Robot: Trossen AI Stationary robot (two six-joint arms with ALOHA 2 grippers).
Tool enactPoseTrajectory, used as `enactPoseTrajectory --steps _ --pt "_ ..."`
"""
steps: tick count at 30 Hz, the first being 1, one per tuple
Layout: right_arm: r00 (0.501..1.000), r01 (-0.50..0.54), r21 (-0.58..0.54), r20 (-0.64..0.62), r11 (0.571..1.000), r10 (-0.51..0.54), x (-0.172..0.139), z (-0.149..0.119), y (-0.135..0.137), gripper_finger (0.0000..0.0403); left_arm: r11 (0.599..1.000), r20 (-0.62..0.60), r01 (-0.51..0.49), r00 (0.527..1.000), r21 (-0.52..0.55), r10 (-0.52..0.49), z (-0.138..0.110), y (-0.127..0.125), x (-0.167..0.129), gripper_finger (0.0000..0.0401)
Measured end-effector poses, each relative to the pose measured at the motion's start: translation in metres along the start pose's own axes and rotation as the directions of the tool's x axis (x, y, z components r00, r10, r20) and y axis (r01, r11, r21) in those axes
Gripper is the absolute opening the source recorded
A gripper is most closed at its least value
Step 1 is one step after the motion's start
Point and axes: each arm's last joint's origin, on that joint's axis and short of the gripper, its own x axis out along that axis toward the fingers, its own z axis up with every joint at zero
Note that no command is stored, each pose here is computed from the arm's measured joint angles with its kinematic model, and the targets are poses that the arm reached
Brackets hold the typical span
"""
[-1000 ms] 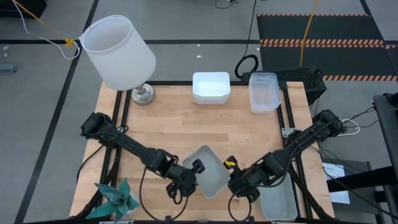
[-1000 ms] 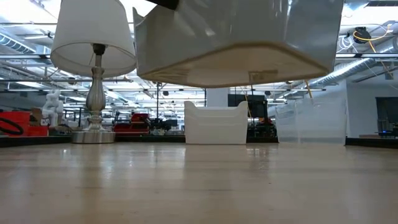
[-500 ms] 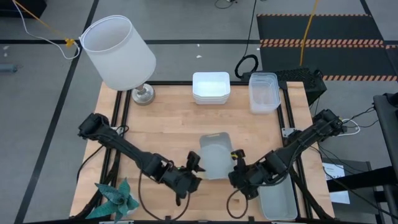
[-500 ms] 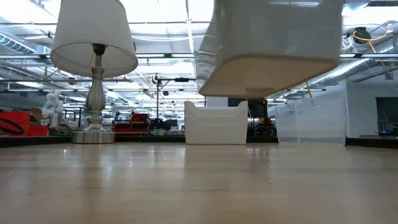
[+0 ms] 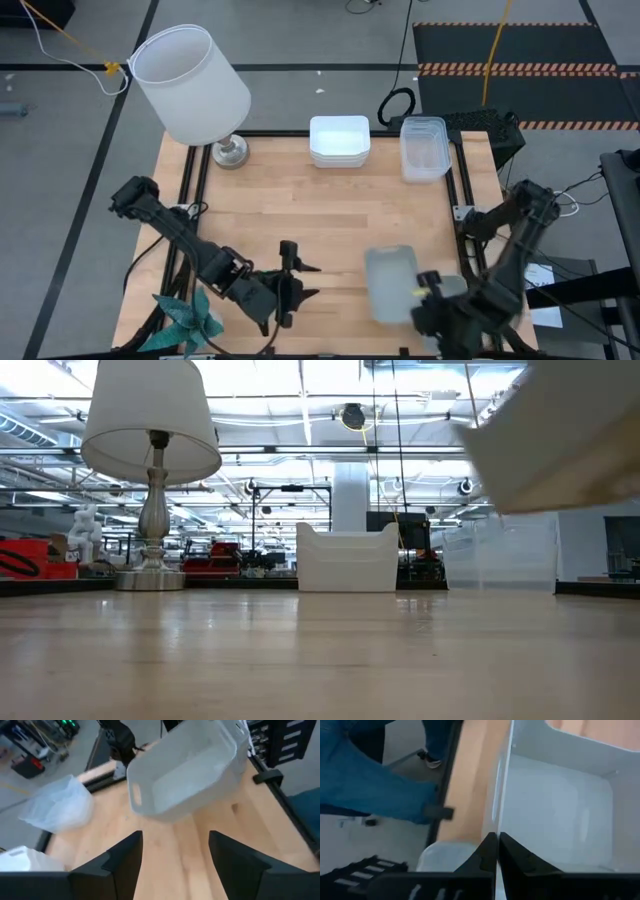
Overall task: Stack baskets by color
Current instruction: Stack the left gray bin on the gray bins
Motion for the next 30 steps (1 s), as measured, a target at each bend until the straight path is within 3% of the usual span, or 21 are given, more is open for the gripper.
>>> enactPoseTrajectory --steps 6,14,25,30 --pt "1.000 -0.023 0.002 -0.008 1.000 0.023 -0.016 -0.031 0.031 0.0000 0.996 0.017 0.016 1.000 -0.087 -0.014 0.001 -0.006 -0.001 0.0209" --pt "0.999 -0.022 0.043 0.044 0.999 0.021 -0.033 -0.059 0.053 0.0000 0.975 0.050 0.028 0.999 -0.222 -0.017 0.004 -0.008 -0.001 0.0185" --pt "0.996 -0.090 0.160 0.007 0.983 0.090 -0.045 -0.092 0.073 0.0000 0.967 0.066 0.033 0.998 -0.251 -0.017 0.006 -0.007 -0.001 0.0174" --pt "0.996 -0.092 0.126 -0.008 0.988 0.094 -0.045 -0.093 0.073 0.0000 0.975 0.064 0.031 0.998 -0.221 -0.017 0.006 -0.007 -0.001 0.0174"
